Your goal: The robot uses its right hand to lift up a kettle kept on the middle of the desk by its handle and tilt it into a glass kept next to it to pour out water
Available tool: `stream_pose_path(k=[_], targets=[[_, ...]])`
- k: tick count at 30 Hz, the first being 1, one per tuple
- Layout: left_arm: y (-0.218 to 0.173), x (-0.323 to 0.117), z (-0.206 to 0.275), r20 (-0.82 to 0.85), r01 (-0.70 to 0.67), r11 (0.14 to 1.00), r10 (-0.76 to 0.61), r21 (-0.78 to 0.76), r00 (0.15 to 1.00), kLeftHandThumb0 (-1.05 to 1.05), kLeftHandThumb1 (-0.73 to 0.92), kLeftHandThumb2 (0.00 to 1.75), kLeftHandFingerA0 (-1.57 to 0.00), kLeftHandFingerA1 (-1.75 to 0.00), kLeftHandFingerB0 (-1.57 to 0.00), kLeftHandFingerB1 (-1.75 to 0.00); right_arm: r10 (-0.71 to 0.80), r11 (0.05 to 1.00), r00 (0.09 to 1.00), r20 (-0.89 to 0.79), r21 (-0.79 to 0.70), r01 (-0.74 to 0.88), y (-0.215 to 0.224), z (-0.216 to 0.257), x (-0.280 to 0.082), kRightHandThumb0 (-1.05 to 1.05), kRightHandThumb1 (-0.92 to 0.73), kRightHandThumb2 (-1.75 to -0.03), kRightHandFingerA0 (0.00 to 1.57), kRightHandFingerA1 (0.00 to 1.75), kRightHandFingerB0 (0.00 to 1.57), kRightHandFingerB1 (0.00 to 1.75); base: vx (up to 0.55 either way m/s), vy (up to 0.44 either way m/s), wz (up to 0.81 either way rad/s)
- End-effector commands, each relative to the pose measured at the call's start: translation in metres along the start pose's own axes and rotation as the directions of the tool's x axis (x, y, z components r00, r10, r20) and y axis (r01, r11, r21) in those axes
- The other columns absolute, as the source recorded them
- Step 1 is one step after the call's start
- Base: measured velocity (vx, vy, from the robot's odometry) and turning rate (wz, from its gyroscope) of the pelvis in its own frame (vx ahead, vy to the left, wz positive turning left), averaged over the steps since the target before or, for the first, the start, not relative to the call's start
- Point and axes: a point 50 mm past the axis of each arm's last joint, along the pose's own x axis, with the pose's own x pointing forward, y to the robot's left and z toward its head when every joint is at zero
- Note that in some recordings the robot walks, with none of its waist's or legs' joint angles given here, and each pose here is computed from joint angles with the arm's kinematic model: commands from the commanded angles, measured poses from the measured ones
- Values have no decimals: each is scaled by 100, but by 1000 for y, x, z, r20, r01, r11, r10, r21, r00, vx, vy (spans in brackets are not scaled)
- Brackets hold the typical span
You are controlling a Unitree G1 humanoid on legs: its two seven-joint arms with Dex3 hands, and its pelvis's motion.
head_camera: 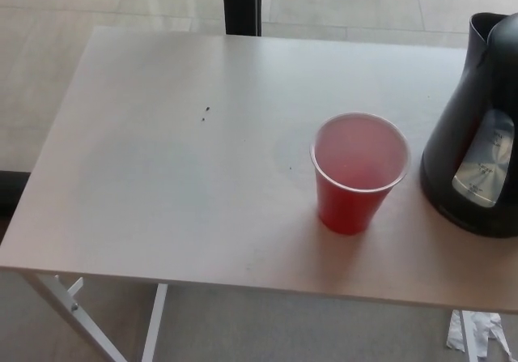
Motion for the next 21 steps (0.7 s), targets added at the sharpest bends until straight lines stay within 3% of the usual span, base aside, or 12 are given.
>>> stream_pose_path(k=[1,21], targets=[[6,-1,4,13,-28,1000,28,-12,1000,-87,92,77,-42,-59,-26,-55,7,1000,1000,29,-7,-7,1,9,3,-104,-62,-91,0,21,0,0,0,0,0],[1,0,3,11,-16,1000,16,-12,1000,-87,92,77,-42,-59,-26,-55,-2,1000,1000,29,-13,2,-4,10,1,-104,-62,-91,0,21,0,0,0,0,0]])
